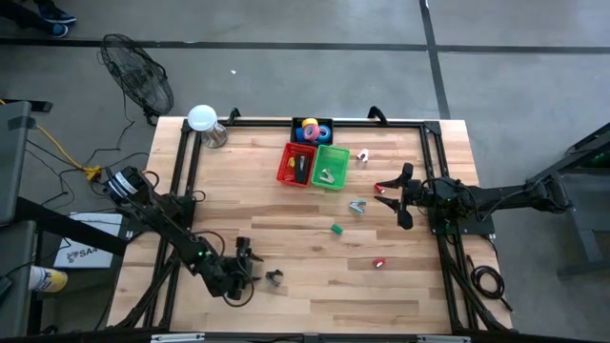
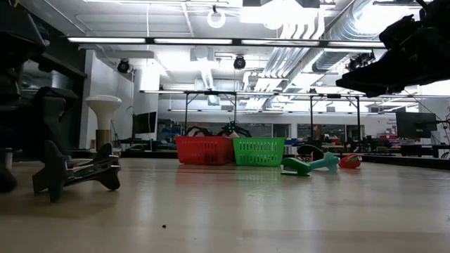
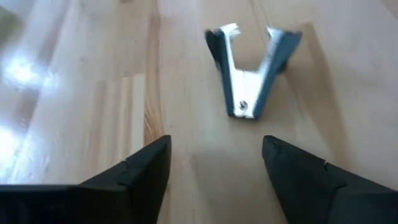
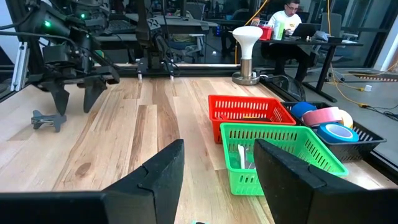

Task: Pick and place Stapler, Stapler remover, tape
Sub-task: Put the black staple remover into the green bin

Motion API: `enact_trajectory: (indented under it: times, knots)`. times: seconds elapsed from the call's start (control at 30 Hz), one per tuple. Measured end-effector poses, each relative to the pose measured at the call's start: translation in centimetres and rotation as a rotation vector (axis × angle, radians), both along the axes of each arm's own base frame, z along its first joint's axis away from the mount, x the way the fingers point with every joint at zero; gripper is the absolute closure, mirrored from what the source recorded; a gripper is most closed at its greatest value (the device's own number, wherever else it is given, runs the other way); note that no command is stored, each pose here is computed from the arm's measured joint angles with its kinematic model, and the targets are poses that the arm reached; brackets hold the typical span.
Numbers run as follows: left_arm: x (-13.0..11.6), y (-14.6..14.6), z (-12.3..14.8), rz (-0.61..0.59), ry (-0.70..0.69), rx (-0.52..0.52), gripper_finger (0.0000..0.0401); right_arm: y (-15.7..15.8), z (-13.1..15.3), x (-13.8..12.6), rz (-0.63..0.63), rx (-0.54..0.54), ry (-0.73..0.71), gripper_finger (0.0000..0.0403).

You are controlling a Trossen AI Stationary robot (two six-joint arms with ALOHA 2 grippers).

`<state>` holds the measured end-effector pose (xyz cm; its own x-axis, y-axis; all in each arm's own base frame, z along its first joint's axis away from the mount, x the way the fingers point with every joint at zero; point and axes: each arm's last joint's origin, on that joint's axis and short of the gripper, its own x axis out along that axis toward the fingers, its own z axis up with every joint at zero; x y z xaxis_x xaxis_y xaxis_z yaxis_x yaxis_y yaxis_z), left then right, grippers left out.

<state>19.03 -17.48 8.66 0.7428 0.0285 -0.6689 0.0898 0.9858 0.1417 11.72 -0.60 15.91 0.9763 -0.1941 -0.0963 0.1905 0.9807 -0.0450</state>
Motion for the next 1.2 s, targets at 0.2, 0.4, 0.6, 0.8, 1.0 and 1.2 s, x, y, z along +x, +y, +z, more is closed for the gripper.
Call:
enact_trajectory:
  times: [0.2, 0.4, 0.6, 0.8, 1.0, 1.2]
  knots:
    - [0.4, -0.7, -1.2, 0.021, -0.07, -0.004, 0.0108, 0.0, 0.0, 0.0, 0.0, 0.0, 0.0, 0.0217]
    - [0.6, -1.0, -1.6, 0.005, -0.077, -0.044, 0.0115, 0.0, 0.0, 0.0, 0.0, 0.0, 0.0, 0.0217]
    - [0.7, -1.1, -1.6, -0.006, -0.079, -0.057, 0.0123, 0.0, 0.0, 0.0, 0.0, 0.0, 0.0, 0.0217]
    - [1.0, -1.5, -1.4, -0.068, -0.091, -0.002, 0.0123, 0.0, 0.0, 0.0, 0.0, 0.0, 0.0, 0.0217]
    - [1.6, -1.9, -1.0, -0.137, -0.095, 0.066, 0.0123, 0.0, 0.0, 0.0, 0.0, 0.0, 0.0, 0.0217]
    - [2.5, -1.5, -0.8, -0.135, -0.081, 0.041, 0.0123, 0.0, 0.0, 0.0, 0.0, 0.0, 0.0, 0.0217]
